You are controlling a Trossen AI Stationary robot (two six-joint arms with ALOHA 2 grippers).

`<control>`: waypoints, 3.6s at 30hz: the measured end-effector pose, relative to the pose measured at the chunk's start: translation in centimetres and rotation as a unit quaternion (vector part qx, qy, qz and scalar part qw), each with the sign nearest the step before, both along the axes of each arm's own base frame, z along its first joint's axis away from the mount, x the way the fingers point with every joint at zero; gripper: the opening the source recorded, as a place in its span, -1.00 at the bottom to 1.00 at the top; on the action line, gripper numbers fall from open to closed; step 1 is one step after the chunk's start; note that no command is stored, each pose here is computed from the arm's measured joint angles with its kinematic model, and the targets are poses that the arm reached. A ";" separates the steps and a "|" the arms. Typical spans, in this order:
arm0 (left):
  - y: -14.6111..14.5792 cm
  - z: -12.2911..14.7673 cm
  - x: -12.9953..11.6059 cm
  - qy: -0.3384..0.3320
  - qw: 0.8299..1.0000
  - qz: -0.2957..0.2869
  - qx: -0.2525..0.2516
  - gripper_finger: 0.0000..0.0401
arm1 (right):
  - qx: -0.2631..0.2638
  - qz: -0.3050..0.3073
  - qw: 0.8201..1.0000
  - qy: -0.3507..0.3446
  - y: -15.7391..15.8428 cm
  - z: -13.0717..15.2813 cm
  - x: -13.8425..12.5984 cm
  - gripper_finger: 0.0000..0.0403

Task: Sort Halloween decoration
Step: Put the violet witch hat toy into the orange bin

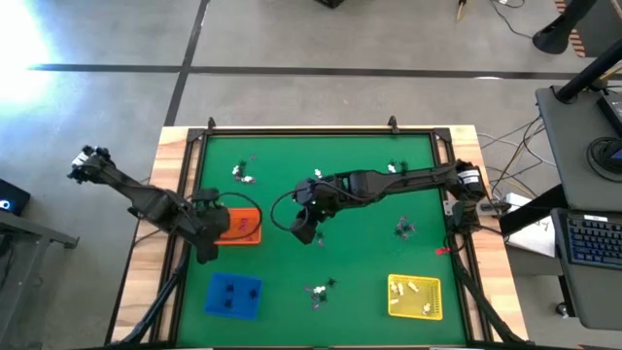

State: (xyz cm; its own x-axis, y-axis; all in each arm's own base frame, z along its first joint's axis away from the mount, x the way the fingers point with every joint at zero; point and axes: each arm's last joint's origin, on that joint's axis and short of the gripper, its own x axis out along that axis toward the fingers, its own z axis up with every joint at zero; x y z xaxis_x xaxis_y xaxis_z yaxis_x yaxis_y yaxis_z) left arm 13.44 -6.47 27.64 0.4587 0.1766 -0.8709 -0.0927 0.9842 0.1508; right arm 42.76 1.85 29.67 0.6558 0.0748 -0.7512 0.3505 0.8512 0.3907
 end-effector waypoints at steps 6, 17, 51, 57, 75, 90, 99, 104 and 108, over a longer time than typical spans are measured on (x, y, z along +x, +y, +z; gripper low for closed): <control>2.2 0.9 -0.5 -0.045 0.995 0.065 0.061 -0.54 | -0.005 -0.018 1.000 0.015 -2.0 -0.2 -0.2 -0.37; 6.8 1.4 -1.5 -0.060 0.960 0.238 0.138 -0.54 | -0.018 -0.005 0.997 0.073 -2.6 -0.8 -1.2 -0.37; 20.4 -3.6 2.2 -0.024 0.969 0.244 -0.039 -0.74 | -0.117 0.075 0.971 0.195 -5.2 -1.7 -3.6 -0.37; 22.6 -5.6 2.1 -0.030 0.967 0.204 -0.150 -0.69 | -0.117 0.075 0.971 0.195 -5.4 -1.8 -3.6 -0.37; 24.4 -10.9 3.8 0.069 0.972 0.125 -0.187 -0.64 | -0.115 0.072 0.971 0.196 -5.4 -1.9 -3.5 -0.37; 24.8 -12.1 5.0 0.075 0.986 0.043 -0.140 -0.64 | -0.106 0.055 0.974 0.193 -5.4 -2.0 -3.3 -0.37; 24.8 -12.1 5.0 0.080 0.986 0.048 -0.136 -0.64 | -0.103 0.048 0.975 0.193 -5.4 -2.0 -3.3 -0.37; 24.9 -12.1 5.1 0.077 0.987 0.047 -0.131 -0.64 | -0.102 0.047 0.975 0.190 -5.4 -2.0 -3.3 -0.37; 25.0 -12.4 5.1 0.081 0.986 0.048 -0.135 -0.64 | -0.103 0.047 0.975 0.189 -5.4 -2.0 -3.3 -0.37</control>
State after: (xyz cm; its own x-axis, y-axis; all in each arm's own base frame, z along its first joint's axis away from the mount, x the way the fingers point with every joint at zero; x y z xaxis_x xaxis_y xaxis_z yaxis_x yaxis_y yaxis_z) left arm 18.54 18.50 15.26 0.3015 -0.0360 -0.9528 -0.1836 0.9784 -0.0950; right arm 39.51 -3.56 27.69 0.3262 -0.0561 -0.9436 0.3530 0.9332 0.0665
